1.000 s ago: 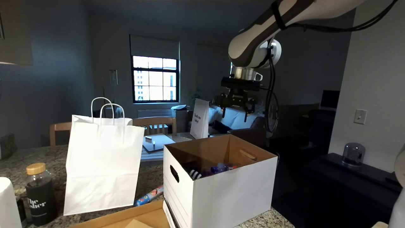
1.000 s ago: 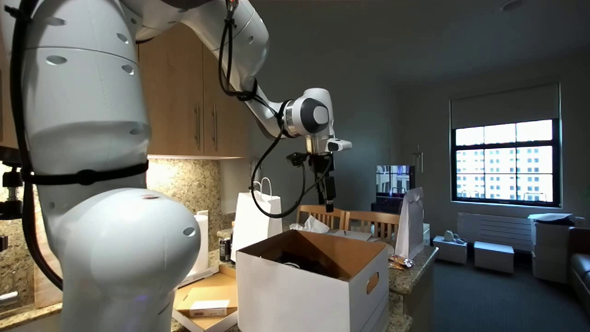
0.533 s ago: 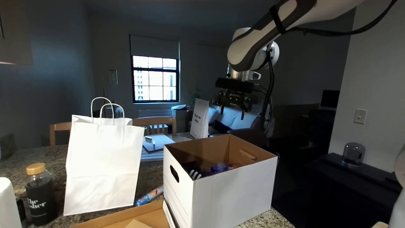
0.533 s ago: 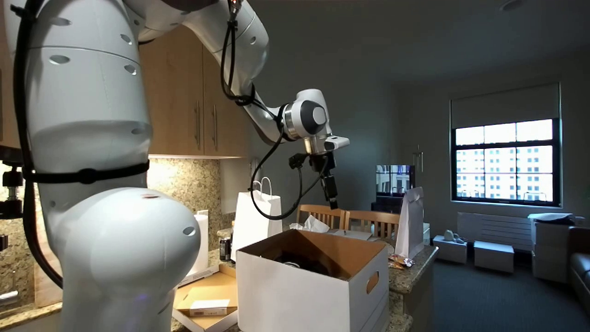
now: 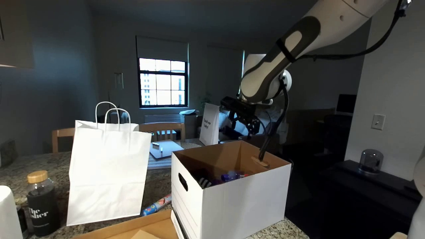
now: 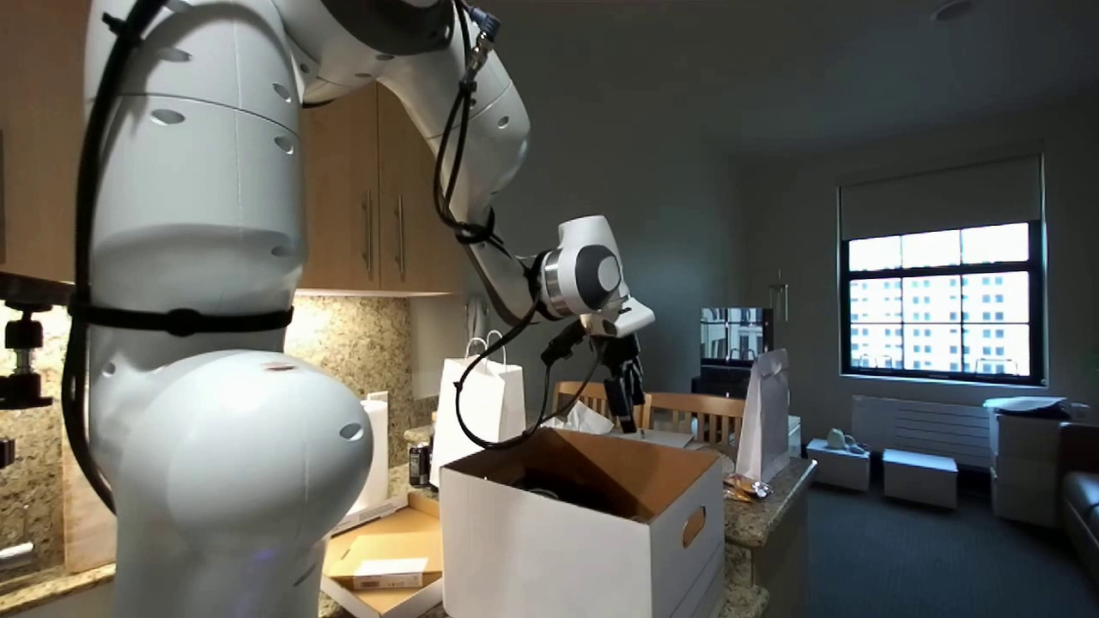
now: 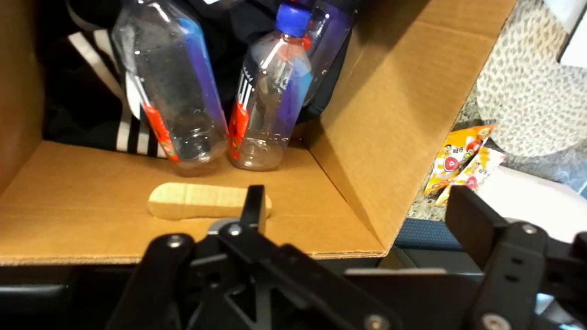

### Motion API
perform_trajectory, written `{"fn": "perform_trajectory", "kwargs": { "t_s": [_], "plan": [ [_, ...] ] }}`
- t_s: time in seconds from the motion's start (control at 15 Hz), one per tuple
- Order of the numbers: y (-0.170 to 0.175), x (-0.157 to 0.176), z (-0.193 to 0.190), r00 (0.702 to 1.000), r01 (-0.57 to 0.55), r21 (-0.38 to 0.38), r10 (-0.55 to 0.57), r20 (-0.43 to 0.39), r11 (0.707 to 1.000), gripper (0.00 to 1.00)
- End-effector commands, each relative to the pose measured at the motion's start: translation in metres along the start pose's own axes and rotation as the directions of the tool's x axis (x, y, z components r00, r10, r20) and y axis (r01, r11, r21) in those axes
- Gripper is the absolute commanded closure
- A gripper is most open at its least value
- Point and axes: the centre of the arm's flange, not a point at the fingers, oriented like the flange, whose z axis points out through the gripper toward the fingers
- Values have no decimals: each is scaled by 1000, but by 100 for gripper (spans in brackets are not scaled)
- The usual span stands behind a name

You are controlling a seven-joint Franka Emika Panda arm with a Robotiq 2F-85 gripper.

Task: Pick up two bottles from the box and put them on the box cover

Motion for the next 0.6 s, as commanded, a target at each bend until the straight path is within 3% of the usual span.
{"fn": "perform_trajectory", "kwargs": {
  "t_s": [0.0,0.27,0.4,0.53],
  "plan": [
    [3,1,8,1000,-8,-1,8,2,1000,0],
    [-3,0,7,1000,-4,-2,4,9,1000,0],
    [-11,3,14,997,-5,-18,6,77,1000,0],
    [-21,6,27,980,-7,-42,16,200,999,0]
  ]
}}
